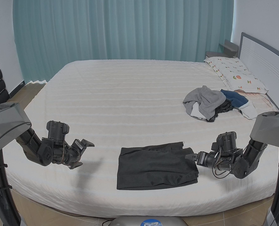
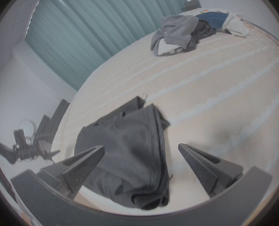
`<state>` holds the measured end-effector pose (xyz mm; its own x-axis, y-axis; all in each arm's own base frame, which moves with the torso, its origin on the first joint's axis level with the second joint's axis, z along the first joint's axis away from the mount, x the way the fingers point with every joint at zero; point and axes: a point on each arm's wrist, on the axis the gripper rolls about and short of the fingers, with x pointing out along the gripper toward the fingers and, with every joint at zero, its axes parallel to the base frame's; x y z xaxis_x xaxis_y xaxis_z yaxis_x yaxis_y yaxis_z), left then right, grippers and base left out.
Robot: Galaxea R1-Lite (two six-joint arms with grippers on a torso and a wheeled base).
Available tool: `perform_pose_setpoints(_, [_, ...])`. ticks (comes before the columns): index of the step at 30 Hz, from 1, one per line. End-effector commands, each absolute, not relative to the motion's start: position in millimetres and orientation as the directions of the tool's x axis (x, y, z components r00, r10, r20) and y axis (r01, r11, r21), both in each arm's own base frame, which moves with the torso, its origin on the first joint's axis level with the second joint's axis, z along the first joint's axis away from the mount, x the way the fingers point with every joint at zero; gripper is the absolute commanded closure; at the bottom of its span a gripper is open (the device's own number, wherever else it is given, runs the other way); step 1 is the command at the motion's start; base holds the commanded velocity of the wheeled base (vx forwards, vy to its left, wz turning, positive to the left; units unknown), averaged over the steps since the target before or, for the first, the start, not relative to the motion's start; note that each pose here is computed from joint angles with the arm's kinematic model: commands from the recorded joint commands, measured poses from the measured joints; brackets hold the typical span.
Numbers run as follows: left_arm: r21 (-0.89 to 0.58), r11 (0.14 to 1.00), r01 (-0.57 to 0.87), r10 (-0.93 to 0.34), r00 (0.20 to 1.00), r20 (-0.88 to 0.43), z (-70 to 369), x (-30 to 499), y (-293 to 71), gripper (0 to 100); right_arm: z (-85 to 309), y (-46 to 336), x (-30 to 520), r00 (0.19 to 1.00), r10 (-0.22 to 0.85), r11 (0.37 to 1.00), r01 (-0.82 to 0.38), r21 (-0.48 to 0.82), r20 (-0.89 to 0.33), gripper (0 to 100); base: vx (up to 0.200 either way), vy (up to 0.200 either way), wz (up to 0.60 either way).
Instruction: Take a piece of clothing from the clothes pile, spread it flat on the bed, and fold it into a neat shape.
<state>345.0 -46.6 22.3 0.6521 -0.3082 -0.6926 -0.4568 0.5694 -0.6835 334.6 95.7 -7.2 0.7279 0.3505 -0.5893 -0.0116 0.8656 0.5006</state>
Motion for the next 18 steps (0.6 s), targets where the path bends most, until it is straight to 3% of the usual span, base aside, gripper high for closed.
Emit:
perform_pose_setpoints(1, [-0.683,0.569,-0.457,-0.308,0.652,-0.693,22,345,-47,0,-21,95,361,0.733,0.346,0.831,0.051,0.554,-0.586,0,0.0,0.0,0.0])
perform_pose_setpoints(5, [-0.683,0.569,-0.457,-0.308,0.652,-0.693,22,345,-47,0,-27,100,378,0.722,0.363,0.793,0.093,0.602,-0.589,0,0.0,0.0,0.0])
perform_pose_setpoints(12, [-0.682,0.571,-0.457,-0.308,0.651,-0.694,22,345,-47,0,-28,105,394,0.72,0.373,0.786,0.09,0.611,-0.586,0,0.0,0.0,0.0])
perform_pose_setpoints(13, [-0.682,0.571,-0.457,-0.308,0.651,-0.694,22,345,-47,0,-29,105,395,0.722,0.372,0.786,0.089,0.611,-0.583,100,0.0,0.0,0.0])
perform_pose_setpoints(18, [-0.682,0.571,-0.457,-0.308,0.651,-0.694,22,345,-47,0,-26,102,398,0.735,0.359,0.783,0.097,0.614,-0.575,100,0.0,0.0,0.0])
